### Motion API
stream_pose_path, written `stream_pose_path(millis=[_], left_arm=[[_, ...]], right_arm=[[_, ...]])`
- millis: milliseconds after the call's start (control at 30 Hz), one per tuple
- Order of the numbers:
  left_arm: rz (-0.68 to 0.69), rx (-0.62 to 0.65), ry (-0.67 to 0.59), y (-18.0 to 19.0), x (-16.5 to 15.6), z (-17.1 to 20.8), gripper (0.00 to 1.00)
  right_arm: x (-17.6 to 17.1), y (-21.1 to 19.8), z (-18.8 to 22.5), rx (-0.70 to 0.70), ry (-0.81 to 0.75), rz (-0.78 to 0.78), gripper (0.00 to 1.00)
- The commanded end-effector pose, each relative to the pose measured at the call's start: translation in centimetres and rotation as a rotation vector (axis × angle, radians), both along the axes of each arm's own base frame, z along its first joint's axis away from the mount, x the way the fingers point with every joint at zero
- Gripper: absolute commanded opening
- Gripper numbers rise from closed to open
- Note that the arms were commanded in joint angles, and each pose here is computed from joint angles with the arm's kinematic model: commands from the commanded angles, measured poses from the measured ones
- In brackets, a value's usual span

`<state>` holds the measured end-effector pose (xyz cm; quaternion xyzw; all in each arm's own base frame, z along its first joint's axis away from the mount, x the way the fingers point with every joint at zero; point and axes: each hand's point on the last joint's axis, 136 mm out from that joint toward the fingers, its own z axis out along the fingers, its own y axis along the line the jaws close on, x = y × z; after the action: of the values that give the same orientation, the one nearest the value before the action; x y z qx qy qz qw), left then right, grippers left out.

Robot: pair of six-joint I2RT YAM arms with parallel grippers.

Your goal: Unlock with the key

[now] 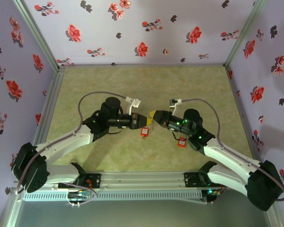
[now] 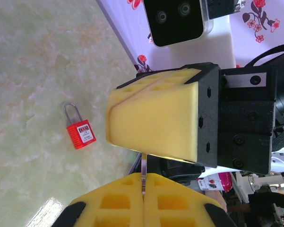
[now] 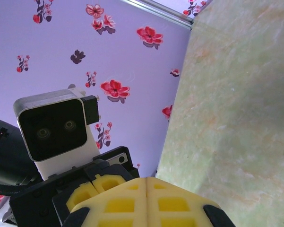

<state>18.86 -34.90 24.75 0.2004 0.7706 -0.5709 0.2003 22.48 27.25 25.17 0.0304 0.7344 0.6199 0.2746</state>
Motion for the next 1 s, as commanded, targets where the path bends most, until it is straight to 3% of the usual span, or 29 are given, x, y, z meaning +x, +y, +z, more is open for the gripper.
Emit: stream_pose_path(millis=[0,133,267,633,967], left_arm=[[-0.010,-0.068,-0.037,-0.8,0.2,2.0,0.15],[0.030,-0.108,-0.028,-0.4,0.5,2.1,0.44],[0.063,-0.157,-0.001,-0.1,0.4,2.1,0.49],[0.061,-0.215,0.034,-0.4,-0.6,1.7,0.42],[0.074,-0.203,0.028,-0.3,-0.4,1.5,0.22]], right_arm=[[-0.6,-0.2,1.7,0.048,-0.032,-0.012,0.00],[-0.2,-1.2,2.3,0.044,-0.040,-0.076,0.00],[0.2,-1.7,2.4,0.047,-0.042,-0.113,0.00],[0.8,-1.4,2.2,0.052,-0.033,-0.124,0.00],[0.6,-1.7,1.6,0.049,-0.027,-0.130,0.00]])
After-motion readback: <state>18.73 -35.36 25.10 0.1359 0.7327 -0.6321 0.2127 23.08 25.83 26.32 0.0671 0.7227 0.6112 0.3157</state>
